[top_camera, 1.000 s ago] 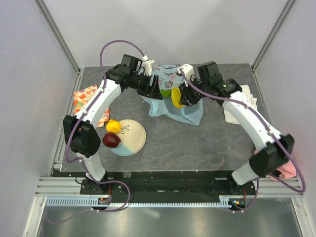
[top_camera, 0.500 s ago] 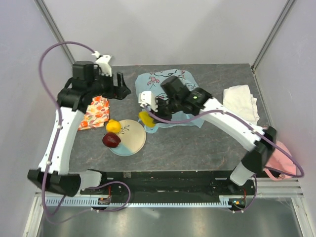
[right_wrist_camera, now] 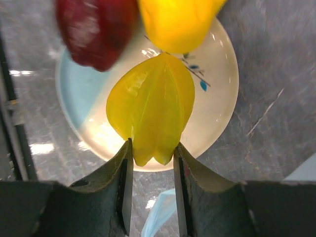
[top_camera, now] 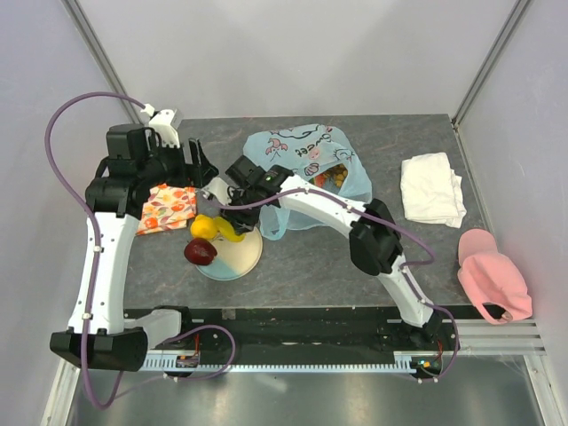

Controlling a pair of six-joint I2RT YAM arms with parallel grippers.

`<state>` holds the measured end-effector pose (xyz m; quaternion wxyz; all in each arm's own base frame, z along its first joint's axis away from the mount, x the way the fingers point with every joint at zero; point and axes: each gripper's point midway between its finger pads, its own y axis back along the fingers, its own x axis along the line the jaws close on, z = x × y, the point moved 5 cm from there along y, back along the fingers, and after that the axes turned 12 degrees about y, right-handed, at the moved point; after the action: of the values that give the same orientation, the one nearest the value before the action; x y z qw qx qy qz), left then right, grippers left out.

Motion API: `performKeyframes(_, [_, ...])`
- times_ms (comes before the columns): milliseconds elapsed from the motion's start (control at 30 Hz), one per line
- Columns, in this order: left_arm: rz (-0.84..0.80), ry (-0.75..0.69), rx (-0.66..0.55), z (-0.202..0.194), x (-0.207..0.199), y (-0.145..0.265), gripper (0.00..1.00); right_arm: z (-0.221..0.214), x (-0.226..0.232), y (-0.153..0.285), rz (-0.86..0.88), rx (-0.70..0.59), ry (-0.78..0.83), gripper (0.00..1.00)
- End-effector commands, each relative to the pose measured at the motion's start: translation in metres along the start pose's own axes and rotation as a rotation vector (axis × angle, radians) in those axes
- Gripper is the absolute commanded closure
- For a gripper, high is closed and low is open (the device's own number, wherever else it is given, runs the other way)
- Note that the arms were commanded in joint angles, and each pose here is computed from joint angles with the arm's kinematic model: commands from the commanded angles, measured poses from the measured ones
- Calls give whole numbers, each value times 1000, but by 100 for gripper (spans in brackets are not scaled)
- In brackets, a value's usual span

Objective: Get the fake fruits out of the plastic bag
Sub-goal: Place the fake fruit on the plate.

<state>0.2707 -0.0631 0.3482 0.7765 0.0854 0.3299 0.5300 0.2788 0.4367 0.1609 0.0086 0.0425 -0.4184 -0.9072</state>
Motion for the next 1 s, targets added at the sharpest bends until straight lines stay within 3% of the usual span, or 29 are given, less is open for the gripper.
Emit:
performKeyframes(0, [-64,-14,-21,-1,-10,12,16,2,-16,-10,-80,15,-100,75])
performKeyframes(500, [-88,10,6,-3,-9,6,16,-16,-35,-53,-147,55,-145,64])
performKeyframes(967, [-103,30,8,-1,-8,3,16,-9,-36,-41,-193,49,-165,31])
